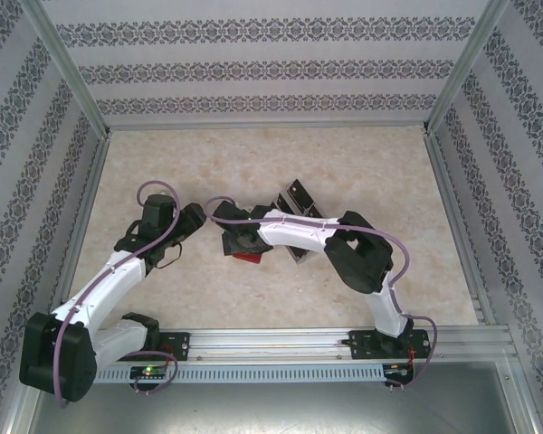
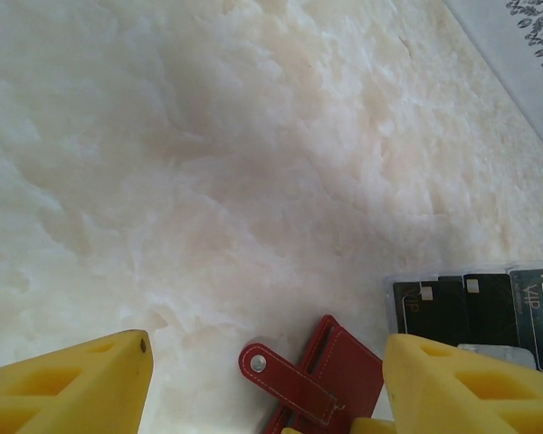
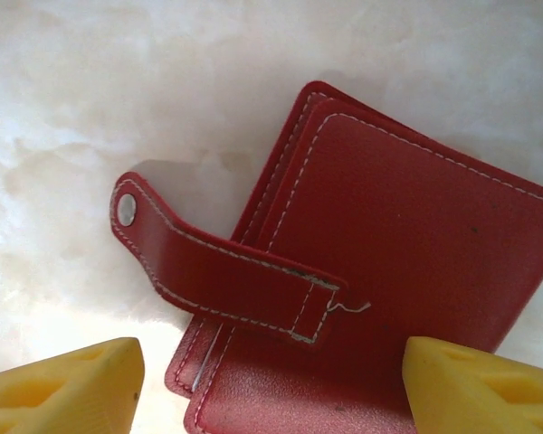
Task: Put the credit cards into the card holder
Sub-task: Open the card holder at the center of the table.
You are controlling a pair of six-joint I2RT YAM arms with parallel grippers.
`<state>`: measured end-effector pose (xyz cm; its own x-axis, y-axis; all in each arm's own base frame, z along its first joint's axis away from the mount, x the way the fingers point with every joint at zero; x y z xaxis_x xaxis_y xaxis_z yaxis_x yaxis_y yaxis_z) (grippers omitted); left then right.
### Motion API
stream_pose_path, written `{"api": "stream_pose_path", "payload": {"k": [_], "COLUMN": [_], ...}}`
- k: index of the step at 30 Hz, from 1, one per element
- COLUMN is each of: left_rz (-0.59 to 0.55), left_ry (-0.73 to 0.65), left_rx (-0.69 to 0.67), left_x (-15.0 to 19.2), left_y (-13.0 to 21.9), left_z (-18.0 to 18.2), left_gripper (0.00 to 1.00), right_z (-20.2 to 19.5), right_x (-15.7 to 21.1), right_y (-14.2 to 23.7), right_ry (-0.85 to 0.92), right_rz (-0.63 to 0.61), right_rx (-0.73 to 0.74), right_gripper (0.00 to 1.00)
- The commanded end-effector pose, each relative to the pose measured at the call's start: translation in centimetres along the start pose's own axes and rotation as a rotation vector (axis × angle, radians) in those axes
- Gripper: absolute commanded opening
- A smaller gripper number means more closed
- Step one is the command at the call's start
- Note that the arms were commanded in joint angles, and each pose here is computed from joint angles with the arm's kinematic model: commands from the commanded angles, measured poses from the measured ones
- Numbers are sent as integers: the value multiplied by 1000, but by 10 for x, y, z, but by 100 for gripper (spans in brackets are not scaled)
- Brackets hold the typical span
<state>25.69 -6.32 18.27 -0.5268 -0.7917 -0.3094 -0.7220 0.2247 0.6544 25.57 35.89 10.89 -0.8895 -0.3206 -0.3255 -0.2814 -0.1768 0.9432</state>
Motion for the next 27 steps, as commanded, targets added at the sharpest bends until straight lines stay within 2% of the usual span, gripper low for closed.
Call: {"api": "stream_pose_path", "payload": {"k": [1, 16, 19, 27], "left_rz": [-10, 2, 4, 18], "left_ry": [16, 21, 25, 19], "left_rx": [53, 46, 44, 36], "left_x": [-8, -6, -6, -4], "left_y": [9, 10, 9, 9], "left_z": [-13, -7, -6, -5], "left_gripper": [69, 70, 70, 72], "right_z": [-1, 2, 2, 5], "right_x": [7, 15, 16, 10], "right_y": [-7, -32, -35, -23], "right_ry": [21, 50, 51, 58], "right_rz": [47, 114, 116, 79], "right_rx": [61, 70, 74, 41], "right_gripper": [73, 62, 55, 26]}}
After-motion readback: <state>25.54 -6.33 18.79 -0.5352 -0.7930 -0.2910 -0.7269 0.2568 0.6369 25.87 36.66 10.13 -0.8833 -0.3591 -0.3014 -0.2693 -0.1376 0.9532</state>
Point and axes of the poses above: each hand's point on the last joint's axis, 136 mm out from that joint toward the fingers, its own y axis back along the fingers, its own z axis along the line the jaws close on, x = y × z, the point moved 8 cm from there along y, back along the fingers, and after that the axes turned 13 degrees about y, right-handed, at the moved point
